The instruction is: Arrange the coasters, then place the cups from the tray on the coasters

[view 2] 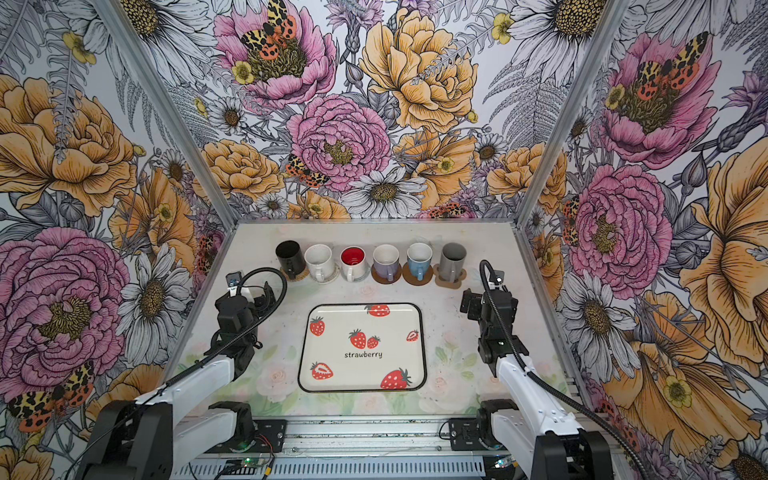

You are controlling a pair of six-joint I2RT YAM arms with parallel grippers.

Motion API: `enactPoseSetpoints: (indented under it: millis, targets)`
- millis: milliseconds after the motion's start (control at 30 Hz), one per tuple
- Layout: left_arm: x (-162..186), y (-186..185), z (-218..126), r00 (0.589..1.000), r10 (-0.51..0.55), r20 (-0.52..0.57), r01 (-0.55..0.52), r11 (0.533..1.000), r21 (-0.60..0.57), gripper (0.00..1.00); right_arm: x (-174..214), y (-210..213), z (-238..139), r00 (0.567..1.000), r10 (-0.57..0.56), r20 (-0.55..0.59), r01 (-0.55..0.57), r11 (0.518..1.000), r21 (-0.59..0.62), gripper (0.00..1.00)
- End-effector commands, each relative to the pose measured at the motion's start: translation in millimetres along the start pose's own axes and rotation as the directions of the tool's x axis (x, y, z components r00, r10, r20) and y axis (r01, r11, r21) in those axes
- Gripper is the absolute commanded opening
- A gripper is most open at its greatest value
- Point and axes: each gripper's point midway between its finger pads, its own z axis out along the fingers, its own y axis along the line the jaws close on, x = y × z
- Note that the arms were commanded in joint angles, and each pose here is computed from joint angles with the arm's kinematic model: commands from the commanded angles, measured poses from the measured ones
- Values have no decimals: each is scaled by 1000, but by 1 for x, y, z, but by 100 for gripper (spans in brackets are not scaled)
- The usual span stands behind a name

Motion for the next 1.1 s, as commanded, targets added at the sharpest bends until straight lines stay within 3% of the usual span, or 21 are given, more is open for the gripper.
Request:
enactPoseSetpoints:
  millis: [0, 233, 400, 567, 667, 800, 833, 1067]
  targets:
    - [-23, -12, 10, 993, -25, 117, 15, 996, 85, 99, -32, 5, 7, 983, 24, 183, -15, 999, -46, 100]
    - [-10, -22, 30, 989, -56, 138, 33, 986, 162, 99, -27, 19, 47, 992, -37, 119, 48, 995, -86, 96]
    - [5, -45, 39, 992, -16, 123, -19, 961, 276, 99, -35, 32, 65, 991, -58, 121, 75, 987, -139, 95]
    - [8, -51, 38, 994, 1, 112, -35, 951, 308, 99, -31, 36, 72, 983, -60, 175, 90, 981, -169, 95]
    - [8, -50, 41, 995, 2, 102, -33, 952, 303, 99, -22, 32, 74, 982, -40, 187, 72, 984, -164, 96]
    - [10, -34, 53, 999, -23, 47, 13, 980, 199, 99, -23, 30, 75, 980, -36, 194, 67, 986, -152, 95]
    - [9, -34, 53, 998, -23, 55, 12, 981, 193, 99, -22, 30, 75, 982, -35, 186, 65, 986, -153, 99]
    - [9, -34, 52, 998, -20, 55, 9, 982, 191, 99, -22, 30, 75, 981, -36, 189, 65, 986, -153, 100]
